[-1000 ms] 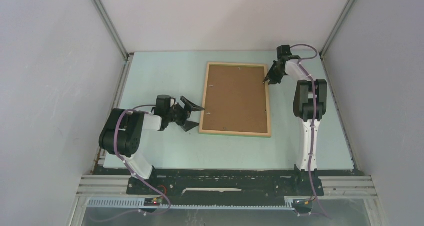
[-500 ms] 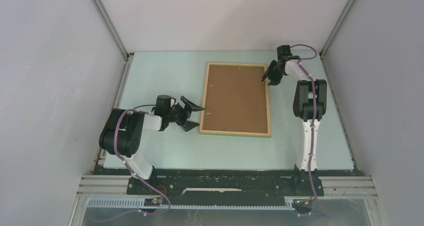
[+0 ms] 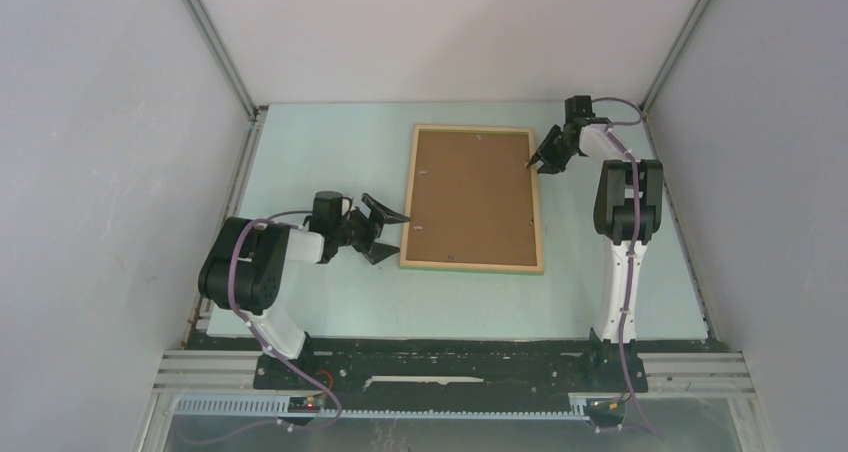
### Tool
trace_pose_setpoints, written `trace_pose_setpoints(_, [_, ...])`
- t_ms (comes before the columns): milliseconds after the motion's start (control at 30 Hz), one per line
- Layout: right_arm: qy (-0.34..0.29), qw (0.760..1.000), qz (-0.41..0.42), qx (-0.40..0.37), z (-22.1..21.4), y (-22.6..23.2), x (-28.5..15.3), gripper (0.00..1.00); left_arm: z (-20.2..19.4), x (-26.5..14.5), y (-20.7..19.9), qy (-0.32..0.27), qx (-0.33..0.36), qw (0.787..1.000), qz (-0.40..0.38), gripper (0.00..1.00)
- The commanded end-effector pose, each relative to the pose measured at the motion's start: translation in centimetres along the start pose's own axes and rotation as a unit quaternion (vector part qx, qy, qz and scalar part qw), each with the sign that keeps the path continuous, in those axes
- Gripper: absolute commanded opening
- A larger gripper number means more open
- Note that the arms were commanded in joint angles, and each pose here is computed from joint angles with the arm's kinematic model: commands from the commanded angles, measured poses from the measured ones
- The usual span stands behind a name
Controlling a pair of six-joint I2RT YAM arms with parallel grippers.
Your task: Put the photo into the frame
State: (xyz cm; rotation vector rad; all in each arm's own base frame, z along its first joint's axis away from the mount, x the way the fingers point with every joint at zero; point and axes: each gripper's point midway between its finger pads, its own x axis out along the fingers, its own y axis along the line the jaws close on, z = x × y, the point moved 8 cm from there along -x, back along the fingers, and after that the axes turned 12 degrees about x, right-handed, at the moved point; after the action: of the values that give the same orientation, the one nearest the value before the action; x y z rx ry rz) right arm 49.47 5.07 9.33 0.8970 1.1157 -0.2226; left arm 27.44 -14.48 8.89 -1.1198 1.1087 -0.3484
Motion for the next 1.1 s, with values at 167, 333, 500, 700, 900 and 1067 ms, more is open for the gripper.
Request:
trace_pose_setpoints(167, [-0.007,0.999,-0.046,-0.027,-0.8,0.5,0.8,0.45,-0.8,-0.2,-0.2,0.013,0.003,1.000,-0.007,1.00])
trace_pose_setpoints(333, [-0.013,0.998,-0.055,-0.030,-0.5,0.9,1.1,0.48,-0.9,-0.1,-0.2,0.013,0.002,1.000,-0.007,1.00])
trace_pose_setpoints(500, [-0.018,0.997,-0.072,-0.026,-0.5,0.4,1.4,0.44,-0.9,-0.1,-0.2,0.013,0.003,1.000,-0.008,1.00])
trace_pose_setpoints(700, [-0.027,0.995,-0.092,-0.026,-0.6,0.0,1.4,0.25,-1.0,-0.1,-0.3,0.014,0.003,1.000,-0.008,1.00])
trace_pose_setpoints(900, [-0.039,0.992,-0.115,-0.030,-0.9,0.2,1.6,0.00,-1.0,-0.1,-0.3,0.015,0.004,1.000,-0.008,1.00])
trace_pose_setpoints(1067, [-0.022,0.996,-0.091,0.003,-1.3,0.2,1.9,0.00,-1.1,-0.1,-0.3,0.016,0.004,1.000,-0.008,1.00])
